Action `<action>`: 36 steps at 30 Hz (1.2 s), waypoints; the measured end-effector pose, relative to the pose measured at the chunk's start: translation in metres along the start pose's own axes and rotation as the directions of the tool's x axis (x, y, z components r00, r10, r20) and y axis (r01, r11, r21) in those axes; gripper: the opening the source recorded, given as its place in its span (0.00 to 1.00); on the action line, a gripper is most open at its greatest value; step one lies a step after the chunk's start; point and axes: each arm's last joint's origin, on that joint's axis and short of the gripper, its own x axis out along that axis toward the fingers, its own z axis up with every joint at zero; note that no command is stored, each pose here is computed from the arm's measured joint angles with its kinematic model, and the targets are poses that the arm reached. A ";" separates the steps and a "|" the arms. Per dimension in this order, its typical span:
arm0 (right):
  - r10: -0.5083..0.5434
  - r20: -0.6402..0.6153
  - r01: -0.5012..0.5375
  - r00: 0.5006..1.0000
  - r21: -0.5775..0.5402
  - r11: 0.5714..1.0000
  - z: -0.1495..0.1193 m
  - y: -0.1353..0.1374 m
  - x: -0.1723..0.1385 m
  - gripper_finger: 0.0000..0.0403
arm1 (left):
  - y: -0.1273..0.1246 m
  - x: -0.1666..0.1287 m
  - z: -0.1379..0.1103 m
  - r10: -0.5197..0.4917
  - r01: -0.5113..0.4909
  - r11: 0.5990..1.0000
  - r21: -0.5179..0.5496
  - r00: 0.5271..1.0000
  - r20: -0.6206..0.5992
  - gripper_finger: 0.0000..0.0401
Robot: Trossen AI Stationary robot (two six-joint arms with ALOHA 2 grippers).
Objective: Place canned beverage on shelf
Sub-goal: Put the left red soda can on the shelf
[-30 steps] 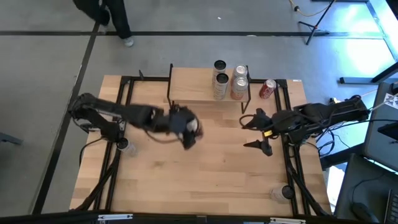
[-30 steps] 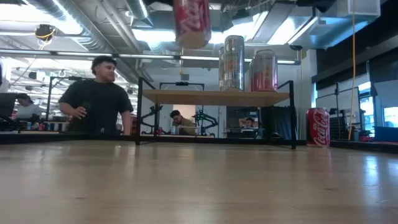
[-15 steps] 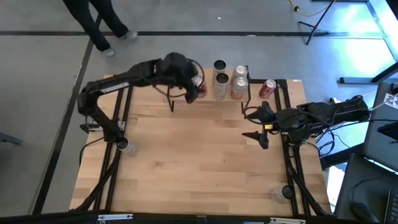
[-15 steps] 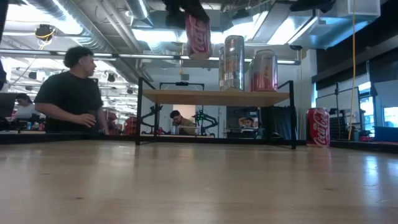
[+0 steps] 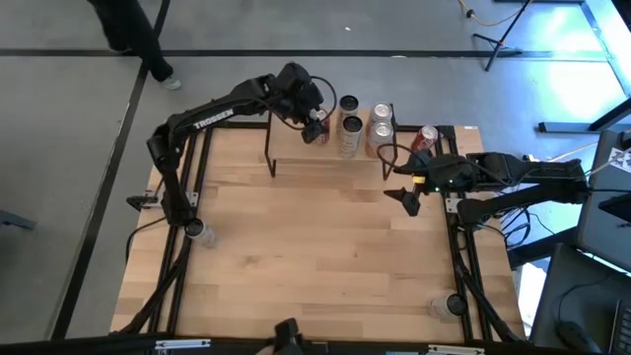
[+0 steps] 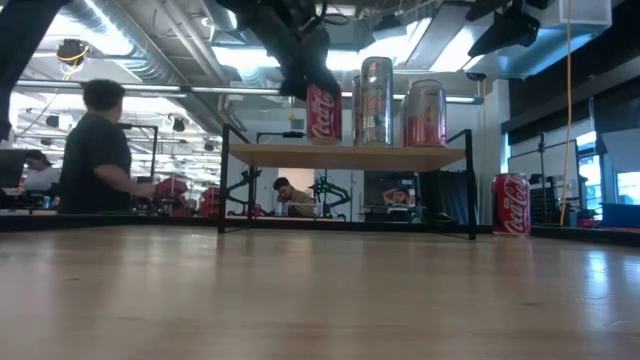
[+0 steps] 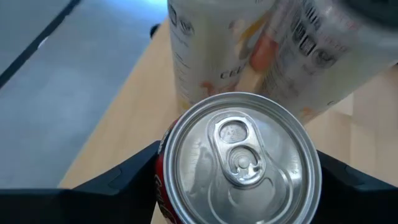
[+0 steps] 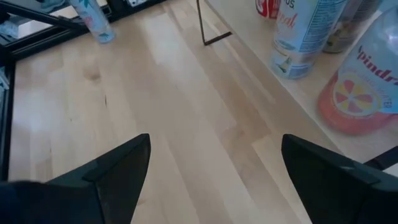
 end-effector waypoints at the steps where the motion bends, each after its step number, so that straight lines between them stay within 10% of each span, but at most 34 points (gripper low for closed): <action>1: 0.000 0.001 0.000 1.000 0.000 1.000 0.000 0.000 0.000 0.87 | 0.000 0.003 -0.001 0.000 0.000 1.000 0.009 1.000 -0.009 0.69; 36: -0.010 -0.002 0.010 1.000 0.019 1.000 0.000 0.001 0.002 0.87 | 0.006 0.019 -0.006 0.020 -0.017 0.993 0.115 0.999 -0.031 0.85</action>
